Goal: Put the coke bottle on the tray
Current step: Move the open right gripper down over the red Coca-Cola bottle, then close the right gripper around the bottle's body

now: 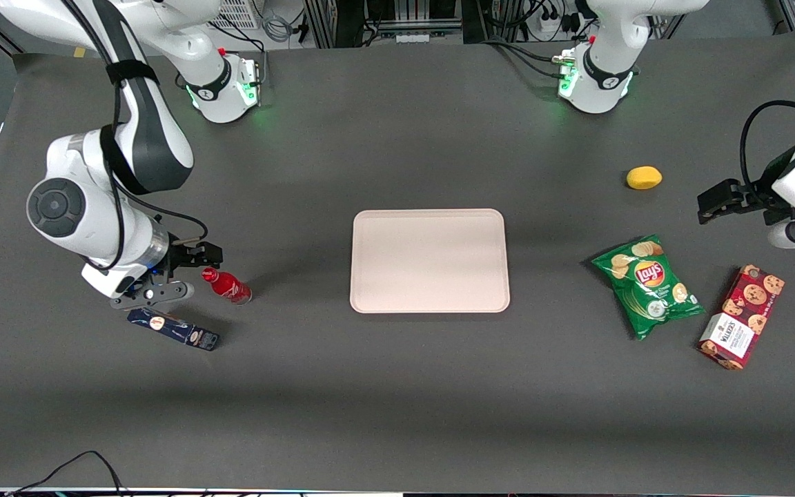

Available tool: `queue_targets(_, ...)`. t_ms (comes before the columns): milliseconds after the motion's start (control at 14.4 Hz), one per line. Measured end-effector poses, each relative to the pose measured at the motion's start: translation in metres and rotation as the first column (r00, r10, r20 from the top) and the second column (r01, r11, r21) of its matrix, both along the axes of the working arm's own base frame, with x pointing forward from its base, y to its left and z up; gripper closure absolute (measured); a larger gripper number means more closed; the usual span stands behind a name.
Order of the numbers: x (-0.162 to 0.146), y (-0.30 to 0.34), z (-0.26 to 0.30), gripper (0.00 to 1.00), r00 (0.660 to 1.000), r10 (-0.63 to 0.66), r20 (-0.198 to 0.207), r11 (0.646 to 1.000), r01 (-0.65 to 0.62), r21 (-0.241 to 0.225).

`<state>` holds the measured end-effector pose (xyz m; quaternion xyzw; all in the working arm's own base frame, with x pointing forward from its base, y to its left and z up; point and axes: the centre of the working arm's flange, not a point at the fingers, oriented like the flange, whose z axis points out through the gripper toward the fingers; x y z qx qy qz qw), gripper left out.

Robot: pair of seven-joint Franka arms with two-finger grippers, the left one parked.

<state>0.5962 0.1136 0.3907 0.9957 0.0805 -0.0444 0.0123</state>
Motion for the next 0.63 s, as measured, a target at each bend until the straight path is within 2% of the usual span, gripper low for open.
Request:
queue_targets(139, -0.003, -0.001, -0.017, 0.0, 1.0, 0.0, -0.004, 1.0, 0.0, -0.001)
queue_targets(348, -0.006, -0.001, -0.033, 0.0, 1.0, 0.001, 0.023, 1.0, -0.001, 0.005)
queue_targets(626, -0.008, -0.001, -0.056, 0.0, 1.0, 0.002, 0.026, 1.0, -0.002, 0.005)
